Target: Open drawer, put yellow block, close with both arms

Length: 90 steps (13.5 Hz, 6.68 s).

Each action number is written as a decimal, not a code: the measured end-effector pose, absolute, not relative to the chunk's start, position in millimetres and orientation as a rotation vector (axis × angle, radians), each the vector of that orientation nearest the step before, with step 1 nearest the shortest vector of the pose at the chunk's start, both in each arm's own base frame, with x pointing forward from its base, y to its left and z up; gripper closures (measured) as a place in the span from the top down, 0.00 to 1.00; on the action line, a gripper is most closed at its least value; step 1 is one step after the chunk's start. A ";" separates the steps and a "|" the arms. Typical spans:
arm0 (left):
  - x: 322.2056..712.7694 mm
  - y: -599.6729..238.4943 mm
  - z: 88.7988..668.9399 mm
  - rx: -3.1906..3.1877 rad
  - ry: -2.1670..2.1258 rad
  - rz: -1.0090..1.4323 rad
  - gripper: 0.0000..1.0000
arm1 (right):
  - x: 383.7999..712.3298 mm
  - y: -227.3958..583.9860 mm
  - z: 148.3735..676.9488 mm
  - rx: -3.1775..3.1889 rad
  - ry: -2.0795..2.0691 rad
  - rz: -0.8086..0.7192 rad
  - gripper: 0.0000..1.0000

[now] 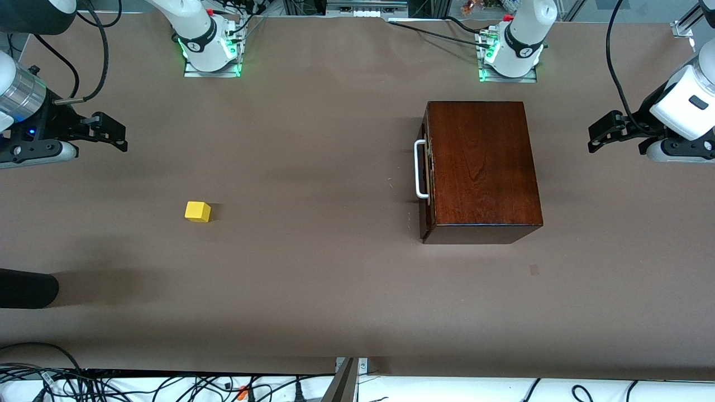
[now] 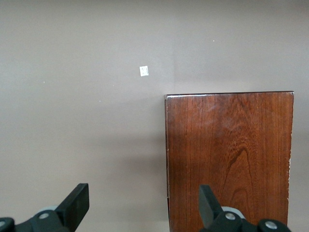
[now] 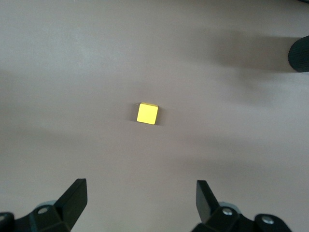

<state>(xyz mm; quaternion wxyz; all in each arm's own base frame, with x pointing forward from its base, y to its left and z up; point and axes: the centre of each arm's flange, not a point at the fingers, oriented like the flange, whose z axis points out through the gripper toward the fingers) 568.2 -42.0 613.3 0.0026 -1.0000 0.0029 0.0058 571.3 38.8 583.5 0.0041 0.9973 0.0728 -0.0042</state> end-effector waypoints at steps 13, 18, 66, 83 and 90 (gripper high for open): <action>566.2 -60.5 613.1 -3.137 0.061 0.023 1.00 | 571.3 38.8 583.5 3.125 0.228 -0.013 1.00; 556.7 -119.8 613.0 -3.139 0.135 0.024 1.00 | 571.3 38.9 583.5 3.125 0.228 -0.013 1.00; 488.6 -440.0 284.3 -2.858 -0.067 0.084 1.00 | 630.0 53.6 331.0 3.135 0.194 -0.118 1.00; 479.3 -478.2 285.1 -2.917 0.000 0.011 1.00 | 590.3 54.5 210.6 3.129 0.113 -0.120 1.00; 477.0 -495.3 284.2 -2.932 0.009 0.004 1.00 | 589.7 54.3 206.0 3.128 0.112 -0.118 0.79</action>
